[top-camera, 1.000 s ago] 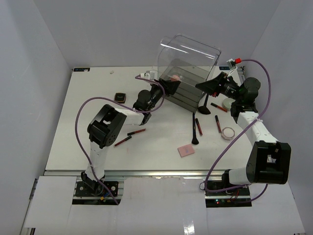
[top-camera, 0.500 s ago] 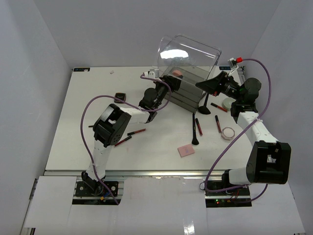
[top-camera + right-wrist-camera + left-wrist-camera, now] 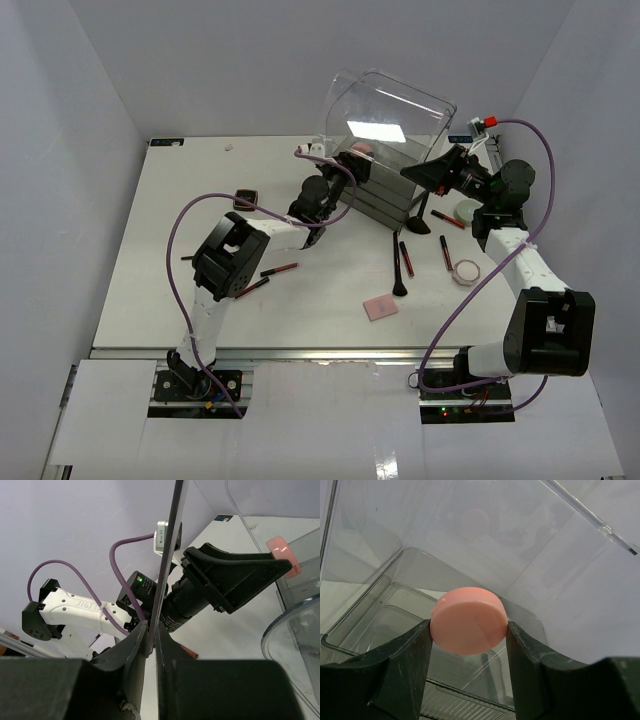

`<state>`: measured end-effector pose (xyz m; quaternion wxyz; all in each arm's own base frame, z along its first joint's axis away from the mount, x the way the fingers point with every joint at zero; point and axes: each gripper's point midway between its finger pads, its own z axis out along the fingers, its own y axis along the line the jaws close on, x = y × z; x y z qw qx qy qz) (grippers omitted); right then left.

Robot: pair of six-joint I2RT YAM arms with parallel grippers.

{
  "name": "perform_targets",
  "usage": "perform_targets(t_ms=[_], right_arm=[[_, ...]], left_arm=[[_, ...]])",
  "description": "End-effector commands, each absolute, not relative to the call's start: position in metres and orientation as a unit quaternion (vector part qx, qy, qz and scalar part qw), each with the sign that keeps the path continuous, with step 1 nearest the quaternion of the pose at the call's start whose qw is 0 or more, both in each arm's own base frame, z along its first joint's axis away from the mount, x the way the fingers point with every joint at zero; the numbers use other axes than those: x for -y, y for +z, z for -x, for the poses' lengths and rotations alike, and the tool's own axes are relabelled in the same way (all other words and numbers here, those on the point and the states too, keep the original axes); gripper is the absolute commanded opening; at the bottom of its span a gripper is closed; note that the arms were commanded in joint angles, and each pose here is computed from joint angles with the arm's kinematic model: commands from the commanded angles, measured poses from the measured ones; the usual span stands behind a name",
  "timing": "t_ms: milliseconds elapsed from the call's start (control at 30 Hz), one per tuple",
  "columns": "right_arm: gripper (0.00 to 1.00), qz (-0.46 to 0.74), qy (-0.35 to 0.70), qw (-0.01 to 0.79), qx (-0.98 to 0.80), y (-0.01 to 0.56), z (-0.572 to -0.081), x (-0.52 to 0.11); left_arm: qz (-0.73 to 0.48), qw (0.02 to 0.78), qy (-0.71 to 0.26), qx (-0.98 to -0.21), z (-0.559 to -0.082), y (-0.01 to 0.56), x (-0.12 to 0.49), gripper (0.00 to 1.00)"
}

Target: Organize the makeup

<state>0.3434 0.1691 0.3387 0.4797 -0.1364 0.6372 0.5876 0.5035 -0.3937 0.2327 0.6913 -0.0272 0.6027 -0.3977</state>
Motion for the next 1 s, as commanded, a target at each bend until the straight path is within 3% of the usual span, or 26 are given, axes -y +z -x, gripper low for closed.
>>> perform_targets(t_ms=[0,233,700,733,767,833,967], right_arm=[[0.16,0.190,0.582,0.512,-0.603,0.366,-0.325,-0.172],[0.16,0.188,0.583,0.510,-0.604,0.365,-0.325,-0.172],[0.16,0.186,0.583,0.506,-0.608,0.362,-0.326,-0.172],[0.16,0.186,0.582,0.506,-0.609,0.361,-0.326,-0.172],[0.16,0.185,0.582,0.505,-0.609,0.361,-0.327,-0.172],[0.16,0.185,0.581,0.505,-0.610,0.360,-0.327,-0.172],[0.16,0.186,0.579,0.505,-0.612,0.360,-0.327,-0.172]], left_arm=[[0.000,0.685,-0.393,-0.614,-0.499,0.233,0.411,0.38],[0.000,0.680,-0.397,-0.617,-0.495,0.234,0.409,0.50],[0.001,0.672,-0.409,-0.617,-0.485,0.239,0.405,0.61],[0.000,0.672,-0.409,-0.617,-0.485,0.240,0.406,0.63],[0.000,0.671,-0.410,-0.617,-0.484,0.240,0.406,0.71],[0.001,0.671,-0.411,-0.617,-0.483,0.243,0.405,0.96],[0.003,0.671,-0.412,-0.616,-0.481,0.246,0.403,0.98]])
